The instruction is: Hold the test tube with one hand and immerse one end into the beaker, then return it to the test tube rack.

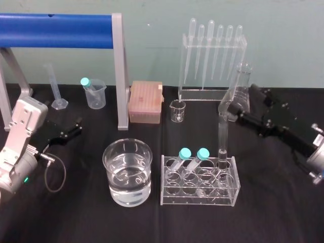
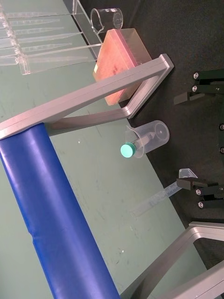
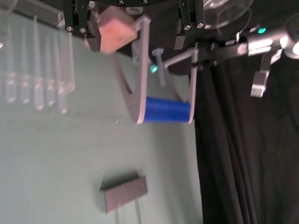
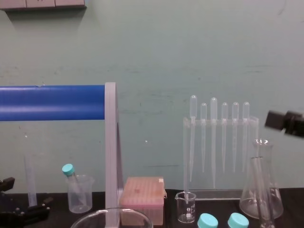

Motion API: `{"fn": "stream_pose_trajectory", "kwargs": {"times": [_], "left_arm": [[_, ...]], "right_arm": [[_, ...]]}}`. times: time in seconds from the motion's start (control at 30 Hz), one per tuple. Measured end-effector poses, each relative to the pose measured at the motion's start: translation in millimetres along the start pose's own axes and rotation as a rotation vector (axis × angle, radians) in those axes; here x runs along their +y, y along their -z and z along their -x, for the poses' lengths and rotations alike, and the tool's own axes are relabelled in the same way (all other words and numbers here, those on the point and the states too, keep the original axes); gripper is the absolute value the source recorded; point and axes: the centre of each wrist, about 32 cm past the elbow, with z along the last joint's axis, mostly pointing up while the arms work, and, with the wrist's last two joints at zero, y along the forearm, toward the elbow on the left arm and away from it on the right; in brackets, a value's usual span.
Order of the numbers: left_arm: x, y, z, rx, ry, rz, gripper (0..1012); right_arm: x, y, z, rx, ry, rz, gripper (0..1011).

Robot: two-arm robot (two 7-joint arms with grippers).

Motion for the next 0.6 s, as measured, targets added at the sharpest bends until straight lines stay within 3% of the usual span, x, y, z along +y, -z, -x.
{"fn": "stream_pose_trajectory", "kwargs": {"times": [0.4, 0.6], "left_arm": [[0.0, 0.0, 0.0, 0.000, 0.000, 0.000, 1000], [0.0, 0.0, 0.0, 0.000, 0.000, 0.000, 1000]], "right_arm": [[11.6, 17.4, 1.2, 0.040, 0.002, 0.138, 1000], [15.3, 23.0, 1.2, 0.040, 0.010, 0.167, 1000]]}}
